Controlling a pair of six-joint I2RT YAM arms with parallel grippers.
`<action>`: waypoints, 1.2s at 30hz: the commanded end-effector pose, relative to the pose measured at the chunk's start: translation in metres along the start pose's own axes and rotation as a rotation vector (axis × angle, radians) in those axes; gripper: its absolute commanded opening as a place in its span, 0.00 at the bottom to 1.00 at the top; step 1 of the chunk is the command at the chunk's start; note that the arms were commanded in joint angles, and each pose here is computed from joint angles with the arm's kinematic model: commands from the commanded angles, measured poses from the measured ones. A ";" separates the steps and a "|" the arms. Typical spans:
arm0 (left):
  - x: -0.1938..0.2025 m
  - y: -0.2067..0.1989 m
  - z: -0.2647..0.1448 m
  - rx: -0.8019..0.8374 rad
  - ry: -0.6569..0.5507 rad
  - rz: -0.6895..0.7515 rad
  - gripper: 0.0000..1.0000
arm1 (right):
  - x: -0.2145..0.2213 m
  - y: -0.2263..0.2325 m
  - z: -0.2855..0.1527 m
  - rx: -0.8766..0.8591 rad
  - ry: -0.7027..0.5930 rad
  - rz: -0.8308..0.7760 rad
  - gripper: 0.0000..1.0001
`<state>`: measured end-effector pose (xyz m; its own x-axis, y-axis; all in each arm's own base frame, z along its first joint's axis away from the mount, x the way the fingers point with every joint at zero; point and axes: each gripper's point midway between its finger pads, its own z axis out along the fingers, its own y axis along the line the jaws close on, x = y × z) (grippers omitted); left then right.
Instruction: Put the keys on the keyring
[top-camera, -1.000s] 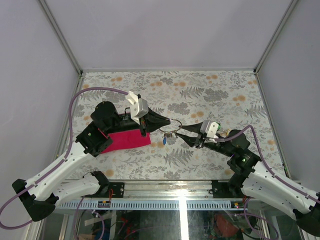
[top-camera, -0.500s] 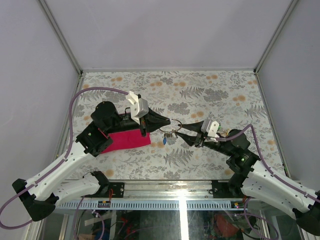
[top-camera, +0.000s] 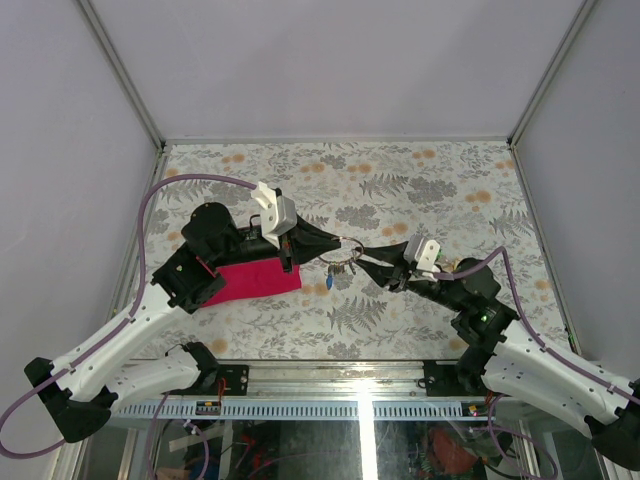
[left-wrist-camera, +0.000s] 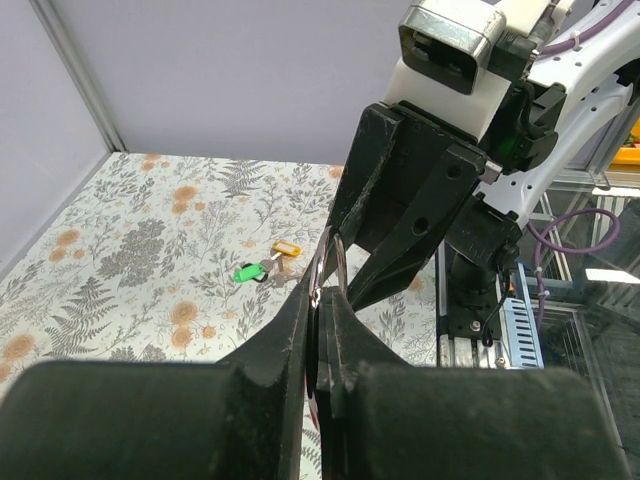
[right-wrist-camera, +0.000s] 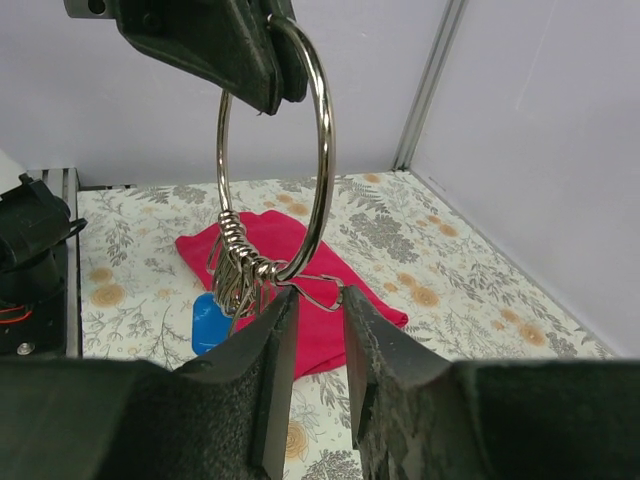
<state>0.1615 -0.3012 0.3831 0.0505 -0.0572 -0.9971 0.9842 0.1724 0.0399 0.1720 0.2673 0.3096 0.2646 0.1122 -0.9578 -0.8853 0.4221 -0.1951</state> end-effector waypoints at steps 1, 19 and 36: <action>-0.019 0.000 0.001 0.004 -0.062 0.039 0.00 | -0.032 -0.013 0.000 0.059 -0.096 -0.045 0.30; -0.018 0.003 0.002 -0.021 -0.085 -0.003 0.00 | -0.040 -0.008 0.005 0.027 -0.141 -0.031 0.31; -0.021 0.010 -0.002 -0.082 -0.110 -0.038 0.00 | -0.023 -0.011 -0.010 0.057 -0.051 -0.089 0.23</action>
<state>0.1679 -0.3002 0.3812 -0.0169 -0.1008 -0.9948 0.9744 0.2213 -0.0389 0.1709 0.2591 0.3235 0.3120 0.1351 -0.9404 -0.8639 0.4524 -0.2216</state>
